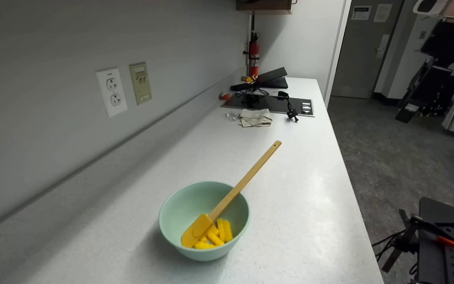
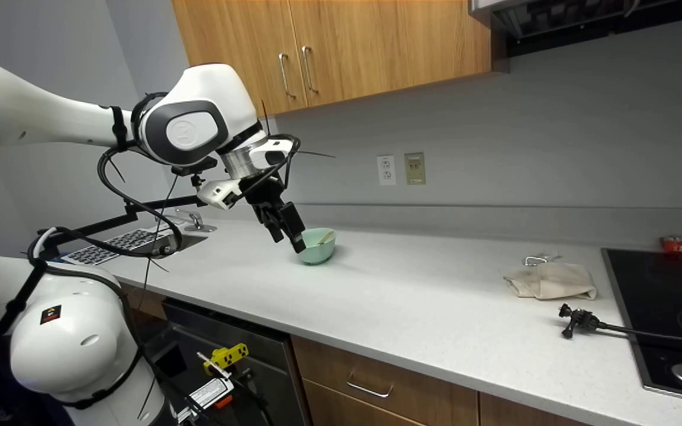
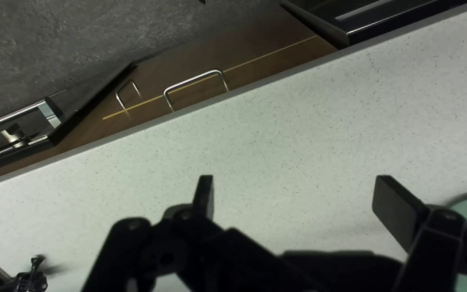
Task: Use the wooden spatula to mix the contents in the green bowl
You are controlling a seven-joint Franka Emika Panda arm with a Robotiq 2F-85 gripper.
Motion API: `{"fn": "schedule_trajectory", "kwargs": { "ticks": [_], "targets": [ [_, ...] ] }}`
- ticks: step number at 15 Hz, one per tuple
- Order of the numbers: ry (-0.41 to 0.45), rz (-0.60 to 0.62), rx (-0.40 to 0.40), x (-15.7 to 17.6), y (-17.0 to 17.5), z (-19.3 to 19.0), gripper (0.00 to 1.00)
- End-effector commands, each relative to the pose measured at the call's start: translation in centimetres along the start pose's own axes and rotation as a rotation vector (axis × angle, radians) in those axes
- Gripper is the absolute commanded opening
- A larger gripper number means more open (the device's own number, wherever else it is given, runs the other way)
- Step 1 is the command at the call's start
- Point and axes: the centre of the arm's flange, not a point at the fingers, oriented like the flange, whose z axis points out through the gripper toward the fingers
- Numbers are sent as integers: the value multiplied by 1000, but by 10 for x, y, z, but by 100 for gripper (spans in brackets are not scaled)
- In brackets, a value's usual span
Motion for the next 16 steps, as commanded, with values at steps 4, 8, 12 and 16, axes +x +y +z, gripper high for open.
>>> {"fn": "schedule_trajectory", "kwargs": {
  "ticks": [4, 8, 12, 16],
  "targets": [
    [-2, -5, 2, 2, 1, 1, 100],
    [-29, -23, 12, 14, 0, 10, 100],
    [-31, -8, 2, 3, -1, 10, 100],
    [-30, -8, 2, 3, -1, 10, 100]
  ]
}}
